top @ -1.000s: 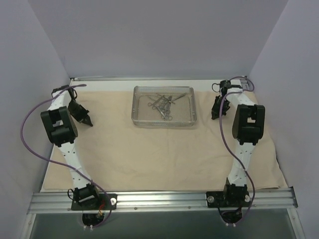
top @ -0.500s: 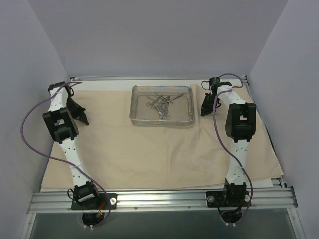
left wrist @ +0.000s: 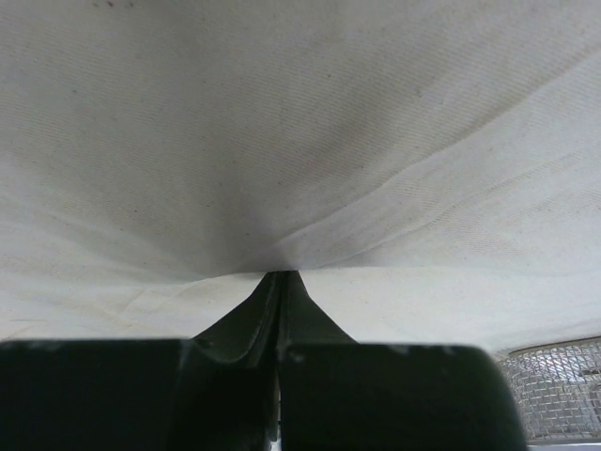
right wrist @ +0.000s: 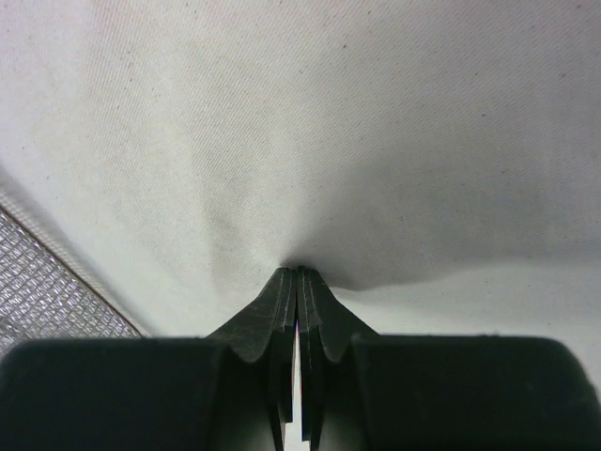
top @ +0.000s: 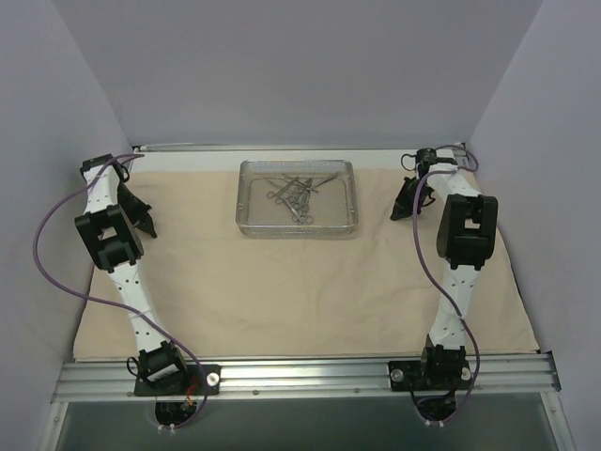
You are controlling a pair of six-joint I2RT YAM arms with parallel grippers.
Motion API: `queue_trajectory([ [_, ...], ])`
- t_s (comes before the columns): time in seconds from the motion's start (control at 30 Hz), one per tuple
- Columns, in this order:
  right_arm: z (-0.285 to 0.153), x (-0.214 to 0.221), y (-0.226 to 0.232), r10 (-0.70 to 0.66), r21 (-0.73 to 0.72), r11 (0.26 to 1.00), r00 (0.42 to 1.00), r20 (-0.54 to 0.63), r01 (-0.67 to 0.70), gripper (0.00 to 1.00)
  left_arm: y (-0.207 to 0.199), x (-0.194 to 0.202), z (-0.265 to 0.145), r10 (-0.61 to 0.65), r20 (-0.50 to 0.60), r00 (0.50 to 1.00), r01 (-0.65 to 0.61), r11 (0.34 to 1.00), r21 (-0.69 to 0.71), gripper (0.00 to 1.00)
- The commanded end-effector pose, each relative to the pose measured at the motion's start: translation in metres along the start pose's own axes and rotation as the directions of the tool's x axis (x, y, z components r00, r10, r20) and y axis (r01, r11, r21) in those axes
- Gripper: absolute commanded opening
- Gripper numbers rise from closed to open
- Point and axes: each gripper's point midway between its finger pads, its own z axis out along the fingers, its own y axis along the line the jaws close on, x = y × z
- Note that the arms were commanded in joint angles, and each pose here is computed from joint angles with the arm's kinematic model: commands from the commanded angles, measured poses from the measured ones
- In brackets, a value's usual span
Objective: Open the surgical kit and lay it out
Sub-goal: Smooth out the surgical kit at the center of the board.
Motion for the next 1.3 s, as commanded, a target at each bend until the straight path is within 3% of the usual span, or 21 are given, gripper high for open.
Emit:
queue_trajectory([
  [0.0,0.025,0.023,-0.038,-0.016,0.154,0.988,0.995,-0.101,0.031,0.00,0.031,-0.052,0.024,0.007,0.140,0.990,0.009,0.994,-0.112,0.02],
  [0.23,0.017,0.012,-0.073,0.032,0.221,0.975,0.996,-0.088,-0.012,0.00,-0.005,-0.054,0.001,0.048,0.199,0.979,-0.059,0.997,0.046,0.02],
  [0.4,0.014,0.006,-0.082,0.026,0.203,0.979,0.996,-0.089,-0.007,0.00,-0.018,-0.049,-0.003,0.073,0.203,0.977,-0.087,0.994,0.060,0.02],
  [0.53,0.002,-0.011,-0.058,-0.055,0.128,0.990,0.998,-0.039,0.059,0.00,-0.026,-0.044,-0.020,0.082,0.226,0.971,-0.102,0.992,0.078,0.03],
  [0.67,-0.037,-0.034,-0.020,-0.115,0.061,0.992,0.991,0.066,0.111,0.00,-0.045,-0.035,-0.055,0.077,0.306,0.949,-0.120,0.985,0.125,0.14],
  [0.77,-0.062,-0.019,-0.003,-0.132,0.050,0.991,0.988,0.086,0.128,0.00,-0.056,-0.014,-0.079,0.075,0.353,0.933,-0.135,0.980,0.148,0.21],
  [0.9,-0.059,0.041,-0.006,-0.168,0.077,0.983,0.986,-0.016,0.169,0.00,-0.052,0.023,-0.095,0.060,0.373,0.926,-0.139,0.972,0.188,0.24],
  [1.0,-0.063,0.050,-0.008,-0.162,0.061,0.985,0.987,0.013,0.161,0.00,-0.028,0.046,-0.070,0.049,0.317,0.947,-0.102,0.983,0.151,0.24],
  [1.17,-0.073,0.089,0.008,-0.246,-0.037,0.969,0.966,-0.078,0.244,0.00,-0.005,0.082,-0.038,0.058,0.205,0.977,-0.090,0.985,0.148,0.23],
  [1.27,-0.077,0.119,0.025,-0.301,-0.089,0.952,0.947,-0.113,0.292,0.00,-0.002,0.094,-0.019,0.042,0.127,0.991,-0.062,0.985,0.160,0.13],
])
